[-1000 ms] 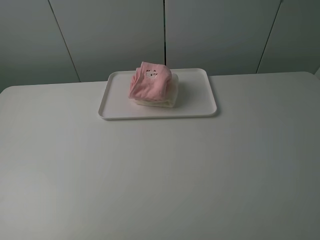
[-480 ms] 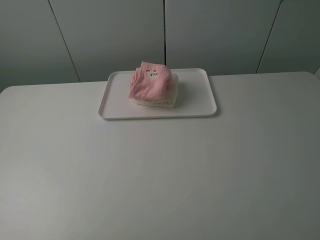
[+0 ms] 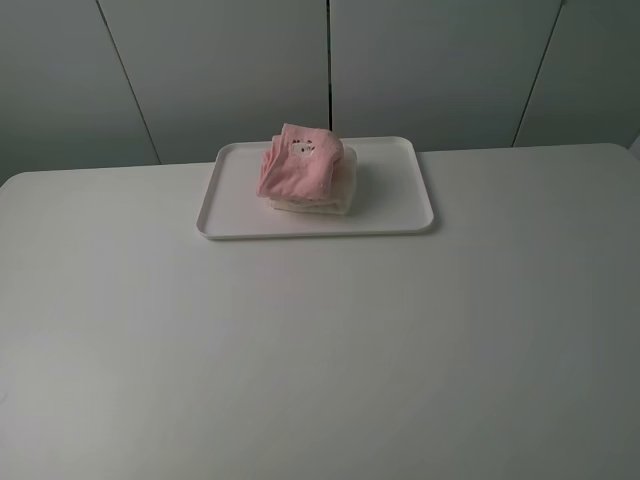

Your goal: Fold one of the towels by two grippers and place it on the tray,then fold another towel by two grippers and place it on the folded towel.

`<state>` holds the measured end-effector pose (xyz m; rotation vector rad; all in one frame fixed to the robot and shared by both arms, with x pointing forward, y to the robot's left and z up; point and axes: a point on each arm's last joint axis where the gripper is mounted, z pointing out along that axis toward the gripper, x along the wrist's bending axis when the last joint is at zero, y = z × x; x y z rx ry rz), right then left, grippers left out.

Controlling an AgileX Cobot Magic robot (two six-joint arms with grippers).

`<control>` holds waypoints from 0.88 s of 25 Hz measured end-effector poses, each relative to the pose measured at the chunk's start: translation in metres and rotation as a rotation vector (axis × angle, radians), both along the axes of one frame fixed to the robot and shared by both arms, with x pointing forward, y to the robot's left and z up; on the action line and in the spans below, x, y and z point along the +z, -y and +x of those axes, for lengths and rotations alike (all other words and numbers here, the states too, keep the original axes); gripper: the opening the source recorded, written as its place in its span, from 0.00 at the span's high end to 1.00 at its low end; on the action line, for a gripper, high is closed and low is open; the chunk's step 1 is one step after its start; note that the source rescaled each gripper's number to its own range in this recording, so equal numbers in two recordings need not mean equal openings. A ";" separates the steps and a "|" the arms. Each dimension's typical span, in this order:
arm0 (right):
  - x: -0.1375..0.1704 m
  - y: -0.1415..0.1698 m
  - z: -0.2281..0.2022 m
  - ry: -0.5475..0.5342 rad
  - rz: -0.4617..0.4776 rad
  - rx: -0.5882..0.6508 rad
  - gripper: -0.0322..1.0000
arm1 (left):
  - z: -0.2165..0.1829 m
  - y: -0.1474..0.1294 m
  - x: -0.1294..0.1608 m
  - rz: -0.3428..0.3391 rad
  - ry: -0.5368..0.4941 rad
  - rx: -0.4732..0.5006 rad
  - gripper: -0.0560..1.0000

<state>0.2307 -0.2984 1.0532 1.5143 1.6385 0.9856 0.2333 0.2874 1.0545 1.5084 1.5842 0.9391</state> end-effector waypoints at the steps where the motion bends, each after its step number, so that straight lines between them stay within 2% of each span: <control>1: 0.000 0.000 0.000 0.000 0.000 0.000 0.00 | 0.000 0.000 0.000 0.000 0.000 0.000 0.04; 22: 0.000 0.000 0.000 0.000 0.000 0.000 0.00 | 0.000 0.000 0.000 0.000 0.000 0.000 0.04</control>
